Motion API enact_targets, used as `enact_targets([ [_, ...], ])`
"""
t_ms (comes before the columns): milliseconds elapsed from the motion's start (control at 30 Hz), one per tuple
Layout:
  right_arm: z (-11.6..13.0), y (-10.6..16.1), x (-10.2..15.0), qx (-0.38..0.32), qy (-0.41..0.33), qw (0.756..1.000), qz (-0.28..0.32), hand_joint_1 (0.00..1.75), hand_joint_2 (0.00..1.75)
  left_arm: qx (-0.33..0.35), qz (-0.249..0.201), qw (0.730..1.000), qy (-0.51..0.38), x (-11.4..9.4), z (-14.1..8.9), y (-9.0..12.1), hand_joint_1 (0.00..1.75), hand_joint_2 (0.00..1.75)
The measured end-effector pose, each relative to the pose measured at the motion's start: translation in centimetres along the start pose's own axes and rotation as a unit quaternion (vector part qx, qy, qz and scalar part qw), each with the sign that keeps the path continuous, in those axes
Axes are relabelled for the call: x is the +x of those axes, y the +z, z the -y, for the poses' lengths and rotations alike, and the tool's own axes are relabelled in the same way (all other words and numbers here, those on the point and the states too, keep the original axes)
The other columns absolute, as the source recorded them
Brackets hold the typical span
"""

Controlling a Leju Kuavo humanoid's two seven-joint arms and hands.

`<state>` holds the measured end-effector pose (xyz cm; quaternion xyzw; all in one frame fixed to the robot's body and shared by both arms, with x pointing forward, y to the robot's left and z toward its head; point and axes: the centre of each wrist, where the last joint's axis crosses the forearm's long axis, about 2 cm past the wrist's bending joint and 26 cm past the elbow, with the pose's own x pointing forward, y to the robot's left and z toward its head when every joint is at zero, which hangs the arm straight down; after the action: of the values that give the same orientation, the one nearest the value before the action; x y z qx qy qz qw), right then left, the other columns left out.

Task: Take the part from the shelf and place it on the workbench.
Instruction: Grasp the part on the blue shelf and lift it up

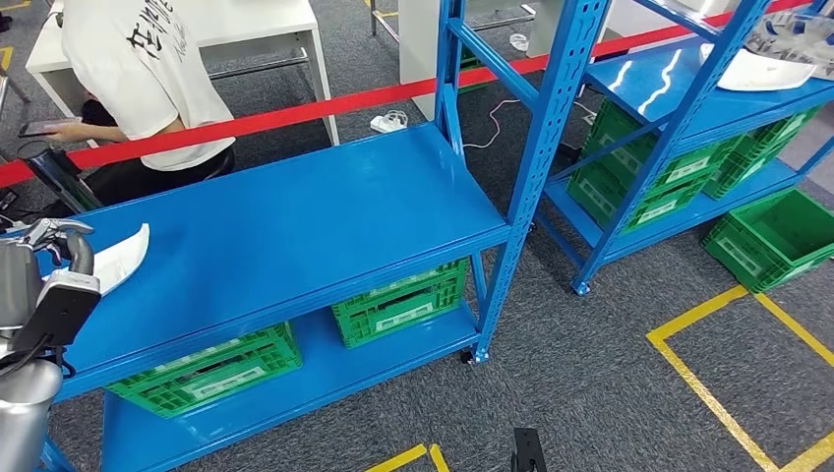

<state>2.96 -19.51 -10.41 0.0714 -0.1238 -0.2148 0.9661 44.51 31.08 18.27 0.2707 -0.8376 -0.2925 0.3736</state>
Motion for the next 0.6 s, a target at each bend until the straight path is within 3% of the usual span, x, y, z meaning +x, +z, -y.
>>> enact_targets([
  [33,0.0,0.0,0.0,0.0,0.001,1.0,0.0,0.0,0.0,0.003,0.002,1.0,-0.005,0.1,0.1,0.0,0.0,1.75],
  [100,0.0,0.0,0.0,0.0,0.002,1.0,0.001,0.0,0.0,0.01,0.004,1.0,-0.015,0.1,0.1,0.0,0.0,1.75],
  [233,0.0,0.0,0.0,0.0,0.004,1.0,0.002,0.0,0.0,0.014,0.002,1.0,-0.027,0.0,0.3,0.3,0.0,0.0],
  [600,0.0,0.0,0.0,-0.002,0.0,1.0,0.0,0.0,0.0,-0.052,-0.043,0.992,-0.102,-1.1,0.0,0.3,0.0,0.0],
])
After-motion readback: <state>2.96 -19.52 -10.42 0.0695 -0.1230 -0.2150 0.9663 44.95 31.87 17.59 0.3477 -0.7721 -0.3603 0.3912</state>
